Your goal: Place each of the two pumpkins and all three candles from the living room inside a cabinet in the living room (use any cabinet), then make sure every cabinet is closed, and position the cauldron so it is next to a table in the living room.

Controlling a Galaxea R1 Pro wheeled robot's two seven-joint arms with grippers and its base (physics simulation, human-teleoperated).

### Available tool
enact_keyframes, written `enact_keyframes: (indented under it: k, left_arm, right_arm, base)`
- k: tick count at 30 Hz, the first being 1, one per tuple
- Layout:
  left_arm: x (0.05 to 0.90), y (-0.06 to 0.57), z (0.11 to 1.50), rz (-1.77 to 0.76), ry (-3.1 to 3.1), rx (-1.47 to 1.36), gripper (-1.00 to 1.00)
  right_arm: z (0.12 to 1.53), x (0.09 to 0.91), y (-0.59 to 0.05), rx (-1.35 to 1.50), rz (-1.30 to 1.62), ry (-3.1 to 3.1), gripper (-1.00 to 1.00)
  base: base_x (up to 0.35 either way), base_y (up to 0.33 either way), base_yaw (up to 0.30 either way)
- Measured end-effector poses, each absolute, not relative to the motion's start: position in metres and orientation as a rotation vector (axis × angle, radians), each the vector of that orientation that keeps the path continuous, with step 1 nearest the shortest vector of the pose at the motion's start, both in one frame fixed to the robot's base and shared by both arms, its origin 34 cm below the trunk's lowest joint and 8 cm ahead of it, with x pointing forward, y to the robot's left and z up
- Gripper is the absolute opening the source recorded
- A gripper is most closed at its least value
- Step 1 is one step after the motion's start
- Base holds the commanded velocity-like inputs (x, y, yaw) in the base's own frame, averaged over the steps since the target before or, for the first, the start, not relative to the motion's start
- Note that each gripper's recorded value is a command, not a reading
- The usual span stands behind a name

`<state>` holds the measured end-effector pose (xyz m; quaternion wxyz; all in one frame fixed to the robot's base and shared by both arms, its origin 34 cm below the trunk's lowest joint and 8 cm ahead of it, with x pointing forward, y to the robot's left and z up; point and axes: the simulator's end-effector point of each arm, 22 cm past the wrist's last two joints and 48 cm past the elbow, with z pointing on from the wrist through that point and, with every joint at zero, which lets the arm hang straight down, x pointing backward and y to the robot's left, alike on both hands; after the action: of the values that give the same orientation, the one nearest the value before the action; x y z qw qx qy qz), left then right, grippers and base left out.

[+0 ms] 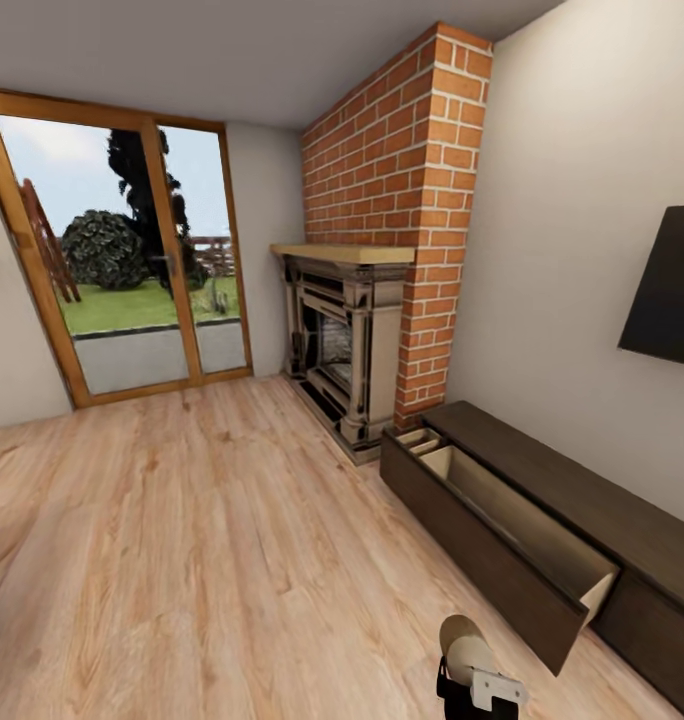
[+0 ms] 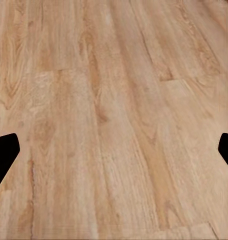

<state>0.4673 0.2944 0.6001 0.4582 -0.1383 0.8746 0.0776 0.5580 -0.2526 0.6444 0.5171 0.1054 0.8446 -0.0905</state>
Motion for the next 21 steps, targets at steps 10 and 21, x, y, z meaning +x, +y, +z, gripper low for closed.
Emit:
enact_keyframes:
  k: [10, 21]
  left_arm:
    - [0.463, 0.294, 0.611, 0.194, 2.169, -0.340, 1.00]
    - [0.458, 0.294, 0.620, 0.198, 2.186, -0.340, 1.00]
  right_arm:
    - [0.653, 0.555, -0.252, 0.249, -0.218, 2.042, -1.00]
    - [0.661, 0.550, -0.246, 0.258, -0.211, 2.061, -1.00]
  base:
    - [0.300, -0.205, 0.000]
    - [0.301, -0.197, 0.000]
